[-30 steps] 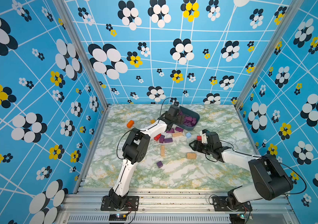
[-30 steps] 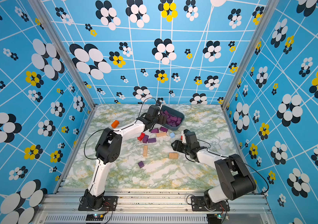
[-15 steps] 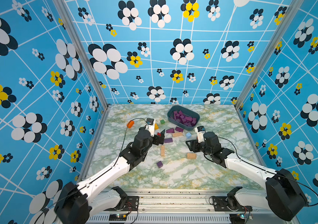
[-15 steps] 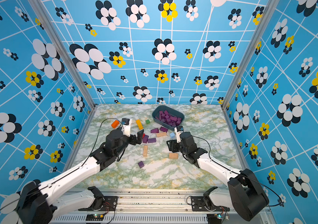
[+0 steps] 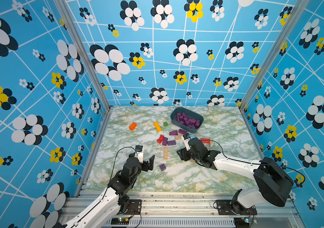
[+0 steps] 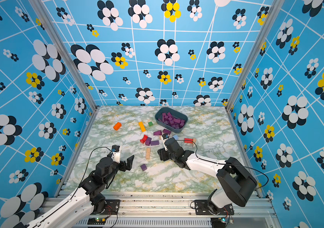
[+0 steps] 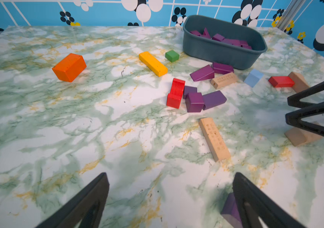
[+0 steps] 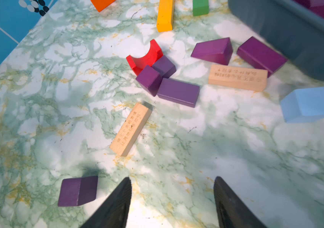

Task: Pick purple bricks into the storage bin
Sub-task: Pick up the building block from the center of the board.

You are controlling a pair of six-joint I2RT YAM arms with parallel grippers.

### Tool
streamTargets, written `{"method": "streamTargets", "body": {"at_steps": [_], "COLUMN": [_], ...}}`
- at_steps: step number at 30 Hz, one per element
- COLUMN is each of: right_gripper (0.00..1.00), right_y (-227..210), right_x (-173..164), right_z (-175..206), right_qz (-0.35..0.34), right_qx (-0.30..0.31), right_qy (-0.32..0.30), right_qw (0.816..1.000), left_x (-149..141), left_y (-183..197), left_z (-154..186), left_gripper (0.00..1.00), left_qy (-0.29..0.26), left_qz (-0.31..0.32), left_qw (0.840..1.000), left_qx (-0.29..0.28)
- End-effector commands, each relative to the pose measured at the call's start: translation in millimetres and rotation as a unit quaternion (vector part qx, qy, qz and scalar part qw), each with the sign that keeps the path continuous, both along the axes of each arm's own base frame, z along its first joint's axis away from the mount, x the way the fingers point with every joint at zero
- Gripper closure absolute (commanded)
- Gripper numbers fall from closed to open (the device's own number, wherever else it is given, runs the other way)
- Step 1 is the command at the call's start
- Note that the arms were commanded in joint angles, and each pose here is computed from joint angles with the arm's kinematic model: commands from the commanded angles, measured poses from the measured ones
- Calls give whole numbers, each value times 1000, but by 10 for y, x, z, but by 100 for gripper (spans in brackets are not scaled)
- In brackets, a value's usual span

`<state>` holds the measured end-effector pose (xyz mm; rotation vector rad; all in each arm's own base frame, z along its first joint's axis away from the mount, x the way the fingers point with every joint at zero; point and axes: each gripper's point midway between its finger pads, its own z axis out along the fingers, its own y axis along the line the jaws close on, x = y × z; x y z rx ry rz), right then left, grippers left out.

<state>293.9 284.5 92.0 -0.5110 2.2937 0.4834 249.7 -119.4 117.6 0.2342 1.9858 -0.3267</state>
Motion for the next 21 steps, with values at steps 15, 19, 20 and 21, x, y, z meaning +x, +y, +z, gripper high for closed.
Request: {"method": "streamTargets", "body": {"at_steps": [15, 19, 20, 21], "right_gripper": [32, 32, 32, 33], "right_y": [673, 791, 822, 858], "right_x": [-364, -453, -477, -510], "right_z": [-166, -244, -252, -261], "right_qz": [6, 22, 25, 29], "right_qx": [-62, -75, -74, -73], "right_qy": [54, 64, 66, 69], "right_qw": [997, 995, 995, 994], "left_x": [27, 11, 9, 4], "left_y": [67, 104, 120, 133], "left_z": [117, 146, 152, 158], "left_gripper": [0, 1, 1, 1], "left_qy": [-64, -73, -75, -77], "left_qz": [20, 27, 30, 34], "left_qw": [997, 996, 996, 995], "left_qx": [-40, -45, -47, -48]}}
